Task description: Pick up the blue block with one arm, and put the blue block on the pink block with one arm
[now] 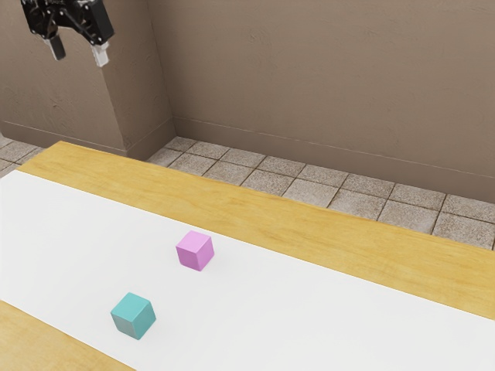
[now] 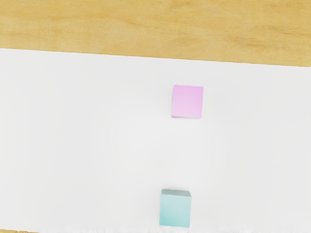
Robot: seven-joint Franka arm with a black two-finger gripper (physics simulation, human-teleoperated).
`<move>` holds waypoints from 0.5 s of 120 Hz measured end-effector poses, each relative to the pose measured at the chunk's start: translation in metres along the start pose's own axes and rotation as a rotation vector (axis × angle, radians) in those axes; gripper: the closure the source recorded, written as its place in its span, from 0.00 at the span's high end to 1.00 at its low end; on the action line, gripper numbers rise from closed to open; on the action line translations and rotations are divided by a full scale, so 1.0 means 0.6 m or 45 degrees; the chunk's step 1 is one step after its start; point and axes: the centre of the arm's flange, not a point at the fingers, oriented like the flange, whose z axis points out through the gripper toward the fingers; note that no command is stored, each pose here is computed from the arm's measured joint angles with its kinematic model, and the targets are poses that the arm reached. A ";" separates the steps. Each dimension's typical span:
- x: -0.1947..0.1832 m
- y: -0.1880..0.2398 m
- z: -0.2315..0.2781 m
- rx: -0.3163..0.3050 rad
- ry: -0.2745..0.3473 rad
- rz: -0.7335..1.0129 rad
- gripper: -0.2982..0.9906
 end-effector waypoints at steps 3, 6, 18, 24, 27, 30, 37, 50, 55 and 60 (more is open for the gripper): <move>0.000 -0.001 0.002 0.000 -0.007 0.000 0.77; 0.002 -0.001 0.007 0.000 -0.018 0.000 0.77; 0.000 -0.006 0.023 0.007 -0.043 -0.003 0.77; -0.018 -0.006 0.060 0.009 -0.077 0.003 0.77; -0.029 -0.005 0.088 0.010 -0.104 0.009 0.77; -0.044 -0.003 0.120 0.009 -0.132 0.014 0.77; -0.071 -0.001 0.186 0.007 -0.170 0.023 0.77; -0.100 0.008 0.299 0.006 -0.193 0.041 0.77; -0.104 0.015 0.343 0.008 -0.204 0.049 0.77; -0.104 0.024 0.378 0.012 -0.204 0.060 0.77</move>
